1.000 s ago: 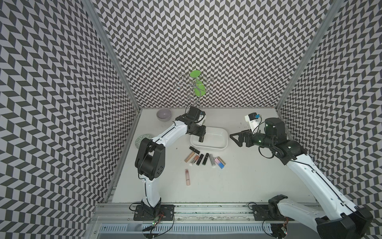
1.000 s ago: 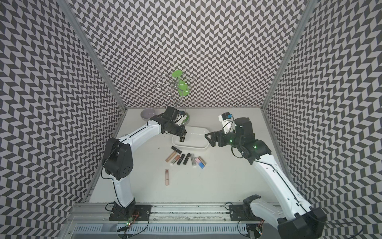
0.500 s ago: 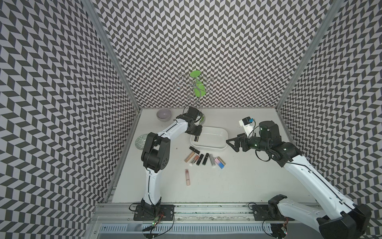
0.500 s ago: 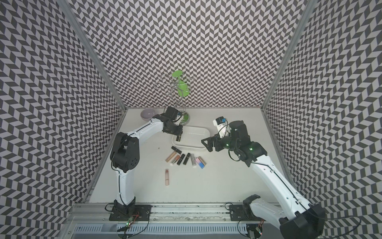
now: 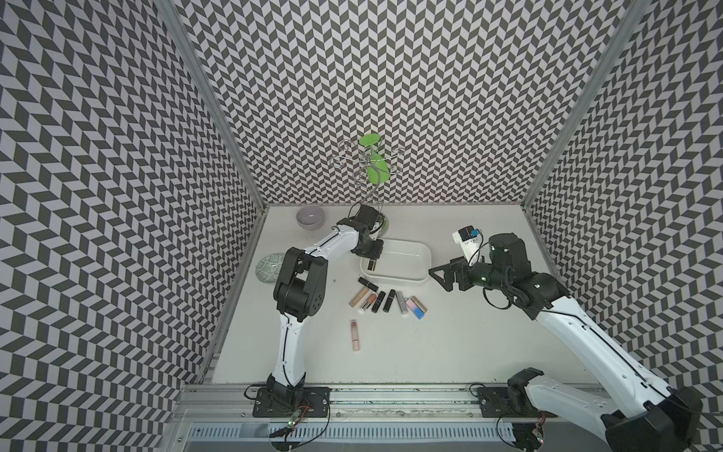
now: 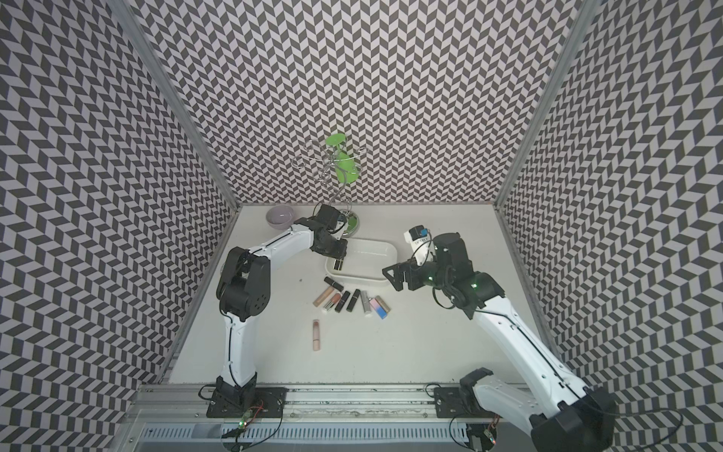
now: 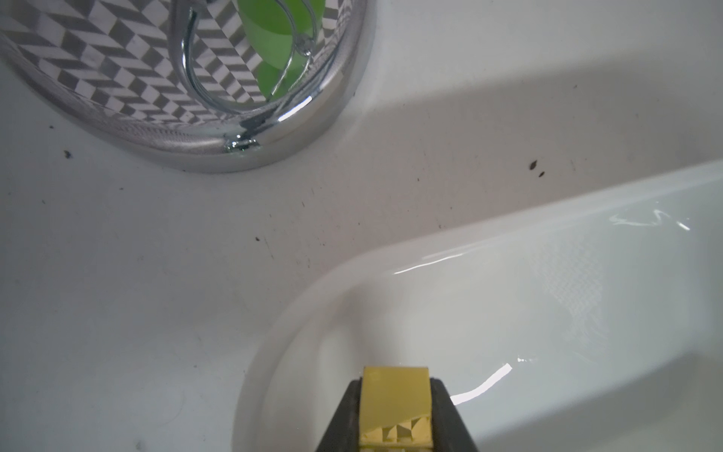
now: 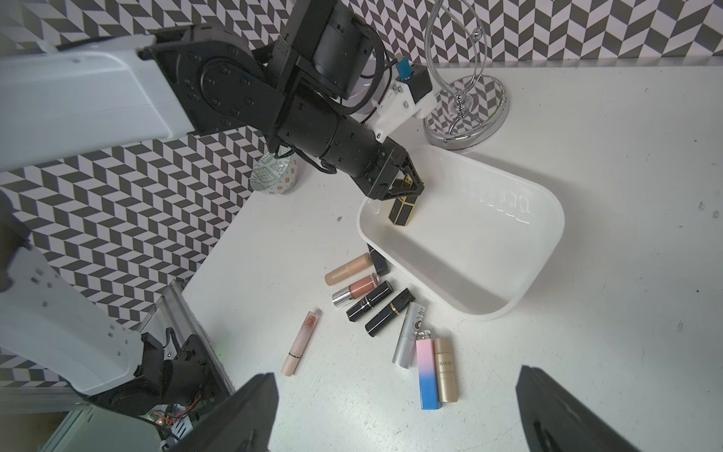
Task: Put the lipstick into the storage box
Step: Place the lipstick in the storage box.
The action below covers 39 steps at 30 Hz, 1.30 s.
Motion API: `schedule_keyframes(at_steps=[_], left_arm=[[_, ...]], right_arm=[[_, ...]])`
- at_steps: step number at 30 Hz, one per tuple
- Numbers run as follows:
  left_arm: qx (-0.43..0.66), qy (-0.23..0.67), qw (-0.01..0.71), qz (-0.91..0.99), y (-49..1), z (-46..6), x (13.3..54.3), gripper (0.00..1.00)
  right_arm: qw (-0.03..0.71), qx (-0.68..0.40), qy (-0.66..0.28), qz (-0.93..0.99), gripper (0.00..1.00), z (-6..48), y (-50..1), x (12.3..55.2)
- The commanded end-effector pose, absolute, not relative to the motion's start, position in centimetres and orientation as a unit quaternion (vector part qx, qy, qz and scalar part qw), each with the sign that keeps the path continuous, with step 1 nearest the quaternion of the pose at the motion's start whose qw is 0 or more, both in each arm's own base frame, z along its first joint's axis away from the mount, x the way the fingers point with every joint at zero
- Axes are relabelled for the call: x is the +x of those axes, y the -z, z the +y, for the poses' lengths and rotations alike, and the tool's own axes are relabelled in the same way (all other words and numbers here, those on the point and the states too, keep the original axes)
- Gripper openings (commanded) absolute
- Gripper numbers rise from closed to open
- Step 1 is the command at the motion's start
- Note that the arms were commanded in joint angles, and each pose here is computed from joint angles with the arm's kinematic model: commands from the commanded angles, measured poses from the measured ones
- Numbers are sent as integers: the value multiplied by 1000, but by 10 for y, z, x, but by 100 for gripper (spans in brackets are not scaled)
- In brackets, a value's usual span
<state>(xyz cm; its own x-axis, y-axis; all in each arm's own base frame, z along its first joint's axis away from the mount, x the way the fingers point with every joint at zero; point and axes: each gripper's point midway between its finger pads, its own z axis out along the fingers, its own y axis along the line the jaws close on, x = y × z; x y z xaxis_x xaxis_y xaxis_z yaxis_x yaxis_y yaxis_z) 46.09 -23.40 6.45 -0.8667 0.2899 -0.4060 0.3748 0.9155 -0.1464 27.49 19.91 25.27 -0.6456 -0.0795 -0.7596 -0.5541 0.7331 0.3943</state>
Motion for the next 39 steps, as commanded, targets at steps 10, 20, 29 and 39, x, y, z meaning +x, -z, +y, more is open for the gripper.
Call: schedule_keyframes(at_steps=[10, 20, 29, 39], left_arm=[[159, 105, 174, 966, -43, -229, 473, 16], [150, 117, 166, 968, -37, -229, 476, 32], [147, 124, 170, 967, -42, -230, 476, 40], [143, 135, 208, 958, -84, -234, 484, 59]], right_arm=[[413, -167, -311, 839, 100, 191, -270, 271], [414, -156, -312, 841, 100, 189, -269, 271], [414, -154, -317, 839, 100, 190, -269, 271], [414, -155, -326, 835, 100, 193, -272, 269]])
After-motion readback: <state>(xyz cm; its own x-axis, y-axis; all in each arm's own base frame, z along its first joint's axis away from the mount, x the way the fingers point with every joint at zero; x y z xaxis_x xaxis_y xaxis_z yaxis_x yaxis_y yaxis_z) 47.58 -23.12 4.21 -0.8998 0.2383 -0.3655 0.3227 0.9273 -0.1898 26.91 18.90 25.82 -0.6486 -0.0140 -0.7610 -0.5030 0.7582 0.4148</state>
